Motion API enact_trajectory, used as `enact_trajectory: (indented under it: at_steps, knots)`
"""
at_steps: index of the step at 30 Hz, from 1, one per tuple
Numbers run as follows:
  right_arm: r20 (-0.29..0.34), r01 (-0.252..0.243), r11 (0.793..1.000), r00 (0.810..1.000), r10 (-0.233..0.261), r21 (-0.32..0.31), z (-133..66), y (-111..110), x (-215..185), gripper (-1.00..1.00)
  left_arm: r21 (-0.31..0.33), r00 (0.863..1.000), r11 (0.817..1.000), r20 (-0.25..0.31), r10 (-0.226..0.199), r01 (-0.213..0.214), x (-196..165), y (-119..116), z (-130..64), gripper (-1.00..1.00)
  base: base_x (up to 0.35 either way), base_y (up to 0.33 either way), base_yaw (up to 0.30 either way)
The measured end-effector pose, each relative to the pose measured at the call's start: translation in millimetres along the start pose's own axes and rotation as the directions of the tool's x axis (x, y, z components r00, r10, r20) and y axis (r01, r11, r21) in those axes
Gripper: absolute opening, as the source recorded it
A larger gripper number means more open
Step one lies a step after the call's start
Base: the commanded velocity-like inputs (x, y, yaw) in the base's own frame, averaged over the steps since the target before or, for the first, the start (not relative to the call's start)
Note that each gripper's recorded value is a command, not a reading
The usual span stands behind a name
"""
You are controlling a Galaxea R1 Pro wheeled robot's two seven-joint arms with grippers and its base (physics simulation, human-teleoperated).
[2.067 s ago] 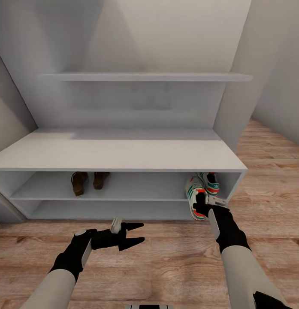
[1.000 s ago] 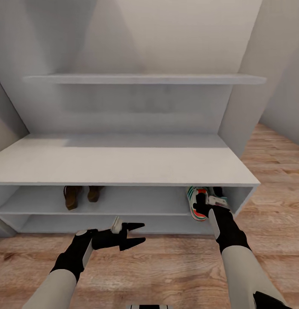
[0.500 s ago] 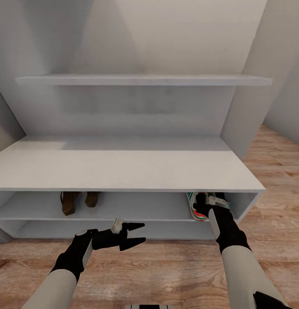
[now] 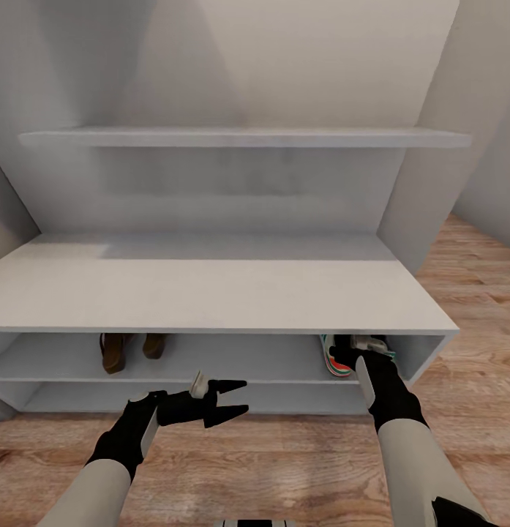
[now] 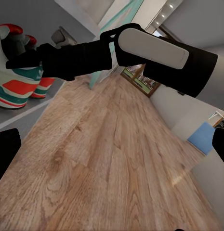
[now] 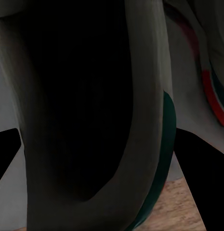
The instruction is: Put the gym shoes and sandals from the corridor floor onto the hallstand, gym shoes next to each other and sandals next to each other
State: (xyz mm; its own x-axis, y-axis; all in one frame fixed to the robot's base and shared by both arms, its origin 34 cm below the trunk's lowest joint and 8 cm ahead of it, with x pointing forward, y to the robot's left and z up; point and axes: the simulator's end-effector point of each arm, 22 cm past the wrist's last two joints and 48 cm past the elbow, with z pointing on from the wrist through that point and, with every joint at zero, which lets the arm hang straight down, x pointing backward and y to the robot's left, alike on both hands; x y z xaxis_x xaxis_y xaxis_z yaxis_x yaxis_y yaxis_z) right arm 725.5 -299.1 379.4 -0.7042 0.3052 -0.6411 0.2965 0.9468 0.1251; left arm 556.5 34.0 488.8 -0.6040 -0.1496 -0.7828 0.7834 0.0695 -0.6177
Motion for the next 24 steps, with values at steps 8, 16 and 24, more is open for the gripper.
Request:
enact_trajectory:
  at_steps: [8, 16, 24]
  knots:
    - [0.000, 0.000, 1.000, 1.000, 0.000, 0.000, -0.1, 0.0, 0.0, -1.00, 0.000, 1.000, 1.000, 0.000, 0.000, 0.000, -0.1, -0.1, 0.0, 1.00, 0.061, 0.000, 0.000]
    - [0.000, 0.000, 1.000, 1.000, 0.000, 0.000, 0.0, -0.1, 0.0, -1.00, 0.000, 1.000, 1.000, 0.000, -0.001, 0.001, 0.2, 0.0, 0.0, 1.00, 0.013, 0.000, 0.000]
    - [0.000, 0.000, 1.000, 1.000, 0.000, 0.000, 0.0, 0.0, 0.0, 1.00, 0.000, 1.000, 1.000, 0.000, 0.000, 0.000, 0.1, 0.0, 0.0, 1.00, 0.000, 0.000, 0.000]
